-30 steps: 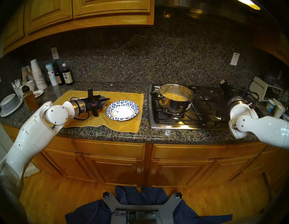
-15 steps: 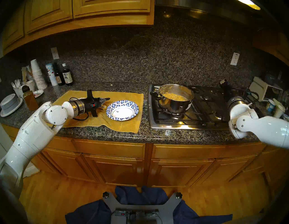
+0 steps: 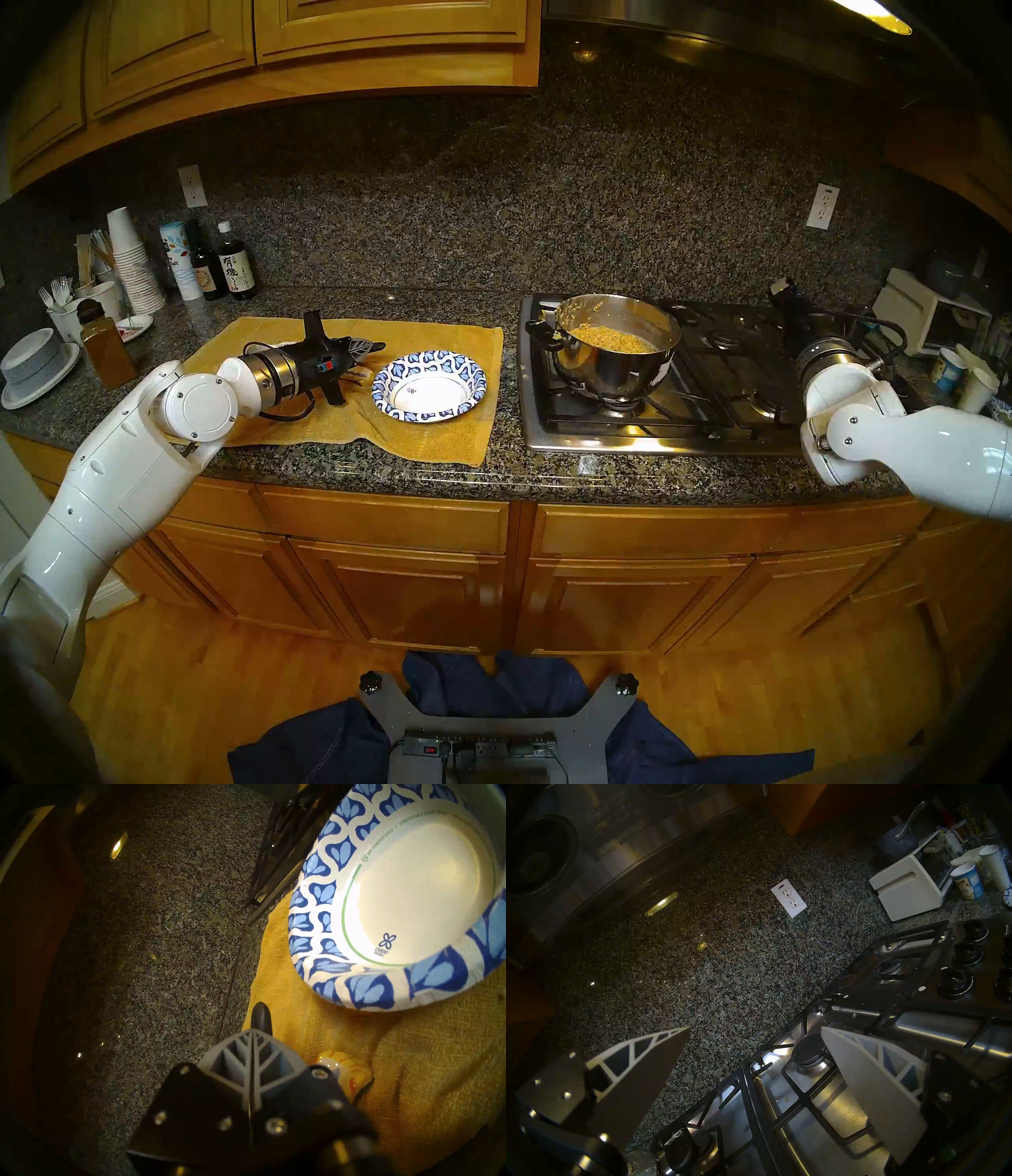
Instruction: Scoop oatmeal into bowl
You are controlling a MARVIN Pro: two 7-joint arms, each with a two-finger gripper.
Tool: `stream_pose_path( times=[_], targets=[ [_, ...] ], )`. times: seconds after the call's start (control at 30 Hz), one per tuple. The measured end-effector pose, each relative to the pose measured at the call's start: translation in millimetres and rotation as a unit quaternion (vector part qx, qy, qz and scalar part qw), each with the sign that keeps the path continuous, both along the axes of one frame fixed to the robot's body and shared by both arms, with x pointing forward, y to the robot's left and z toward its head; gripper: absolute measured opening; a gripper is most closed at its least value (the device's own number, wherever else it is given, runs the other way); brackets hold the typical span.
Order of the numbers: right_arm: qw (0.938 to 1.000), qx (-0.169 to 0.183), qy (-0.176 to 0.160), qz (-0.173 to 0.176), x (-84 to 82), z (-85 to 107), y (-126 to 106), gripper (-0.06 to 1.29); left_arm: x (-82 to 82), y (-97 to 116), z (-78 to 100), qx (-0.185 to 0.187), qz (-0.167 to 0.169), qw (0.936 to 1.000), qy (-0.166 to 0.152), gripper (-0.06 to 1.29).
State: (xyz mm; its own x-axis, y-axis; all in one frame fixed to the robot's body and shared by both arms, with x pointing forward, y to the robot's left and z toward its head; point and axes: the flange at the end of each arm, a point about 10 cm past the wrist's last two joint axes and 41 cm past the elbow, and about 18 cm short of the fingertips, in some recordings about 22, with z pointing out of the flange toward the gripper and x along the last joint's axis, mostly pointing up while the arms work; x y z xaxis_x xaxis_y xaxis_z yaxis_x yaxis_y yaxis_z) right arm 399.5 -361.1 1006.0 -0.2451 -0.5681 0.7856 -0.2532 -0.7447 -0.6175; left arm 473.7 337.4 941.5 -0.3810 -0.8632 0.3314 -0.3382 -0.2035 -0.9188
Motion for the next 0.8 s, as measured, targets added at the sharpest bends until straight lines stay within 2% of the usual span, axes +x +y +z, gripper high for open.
stream_pose_path(
  times=[0.37,0.4,0.43,0.47,0.5,0.53,0.8],
  targets=[
    [1.0000,0.000,0.000,0.000,0.0,-0.1,0.0,1.24,-3.5,-1.7,3.0,-0.010,0.005,0.9999,-0.006,0.00],
    [1.0000,0.000,0.000,0.000,0.0,-0.1,0.0,1.24,-3.8,-1.3,2.8,-0.010,0.006,0.9999,-0.005,0.07],
    [1.0000,0.000,0.000,0.000,0.0,-0.1,0.0,1.24,-4.5,-0.7,2.4,-0.010,0.008,0.9999,-0.003,0.33],
    [1.0000,0.000,0.000,0.000,0.0,-0.1,0.0,1.24,-5.2,0.0,2.1,-0.010,0.010,0.9999,-0.002,0.85],
    [1.0000,0.000,0.000,0.000,0.0,-0.1,0.0,1.24,-5.5,0.4,1.9,-0.009,0.012,0.9999,-0.001,1.07],
    [1.0000,0.000,0.000,0.000,0.0,-0.1,0.0,1.24,-5.9,0.8,1.5,-0.009,0.013,0.9999,0.000,1.21],
    [1.0000,0.000,0.000,0.000,0.0,-0.1,0.0,1.24,-7.6,3.0,-1.6,-0.015,0.025,0.9996,0.008,1.23]
  ],
)
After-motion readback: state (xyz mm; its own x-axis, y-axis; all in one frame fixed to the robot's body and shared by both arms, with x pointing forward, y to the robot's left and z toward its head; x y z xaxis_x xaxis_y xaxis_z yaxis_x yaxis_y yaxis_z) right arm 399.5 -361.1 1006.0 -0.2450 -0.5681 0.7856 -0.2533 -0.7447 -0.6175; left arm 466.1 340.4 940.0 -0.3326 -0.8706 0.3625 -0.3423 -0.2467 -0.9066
